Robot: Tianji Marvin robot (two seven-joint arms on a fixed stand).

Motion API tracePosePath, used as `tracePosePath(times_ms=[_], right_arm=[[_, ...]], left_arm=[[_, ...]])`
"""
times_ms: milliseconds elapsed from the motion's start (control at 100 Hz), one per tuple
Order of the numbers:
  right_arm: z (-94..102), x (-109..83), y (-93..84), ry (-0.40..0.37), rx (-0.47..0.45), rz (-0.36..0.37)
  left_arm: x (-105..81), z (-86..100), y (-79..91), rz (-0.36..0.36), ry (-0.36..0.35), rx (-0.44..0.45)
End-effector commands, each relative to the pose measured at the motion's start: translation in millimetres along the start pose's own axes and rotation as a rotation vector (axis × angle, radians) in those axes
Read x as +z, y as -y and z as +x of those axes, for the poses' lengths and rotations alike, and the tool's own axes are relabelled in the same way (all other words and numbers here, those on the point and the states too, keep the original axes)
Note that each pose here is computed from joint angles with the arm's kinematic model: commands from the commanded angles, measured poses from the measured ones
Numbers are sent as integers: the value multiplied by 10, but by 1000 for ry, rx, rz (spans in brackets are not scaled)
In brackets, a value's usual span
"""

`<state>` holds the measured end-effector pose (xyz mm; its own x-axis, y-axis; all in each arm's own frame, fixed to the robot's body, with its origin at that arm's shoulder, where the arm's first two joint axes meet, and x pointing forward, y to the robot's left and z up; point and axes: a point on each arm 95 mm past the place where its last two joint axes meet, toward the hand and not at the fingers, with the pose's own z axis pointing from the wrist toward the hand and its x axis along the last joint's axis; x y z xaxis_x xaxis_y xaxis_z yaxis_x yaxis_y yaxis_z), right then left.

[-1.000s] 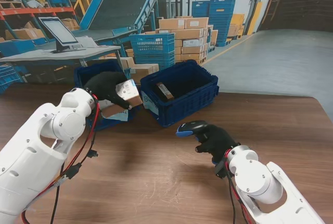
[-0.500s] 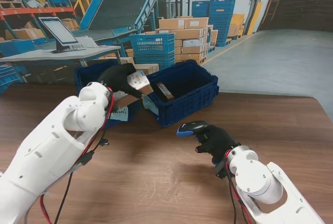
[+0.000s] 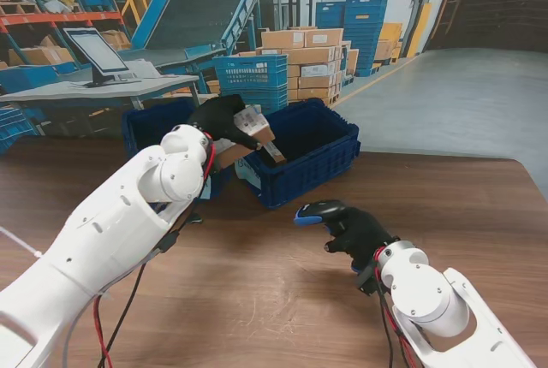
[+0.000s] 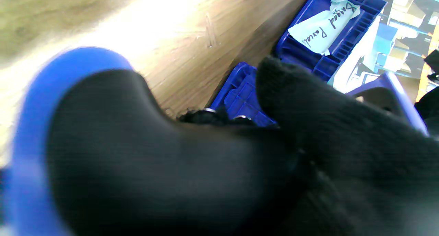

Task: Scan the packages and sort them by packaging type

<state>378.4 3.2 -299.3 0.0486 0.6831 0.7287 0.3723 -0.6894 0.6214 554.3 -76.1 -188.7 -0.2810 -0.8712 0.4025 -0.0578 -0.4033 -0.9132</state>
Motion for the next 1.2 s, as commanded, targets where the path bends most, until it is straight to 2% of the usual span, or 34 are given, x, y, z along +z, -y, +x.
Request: tracePosePath(times_ms=[0,500,760,1190], right_arm=[[6,-17,40,-4,10,18],[-22,-11,41,-1,12,24],[-25,10,49,-5,12,28],[-75,13,56,2,20,35]], left_arm=[[38,142,-10,-9,-23,-15],[125,270,-123,-11,-43,-27],[160,397,-216,1,-72,-33],[363,586,-402,81,-67,-85]])
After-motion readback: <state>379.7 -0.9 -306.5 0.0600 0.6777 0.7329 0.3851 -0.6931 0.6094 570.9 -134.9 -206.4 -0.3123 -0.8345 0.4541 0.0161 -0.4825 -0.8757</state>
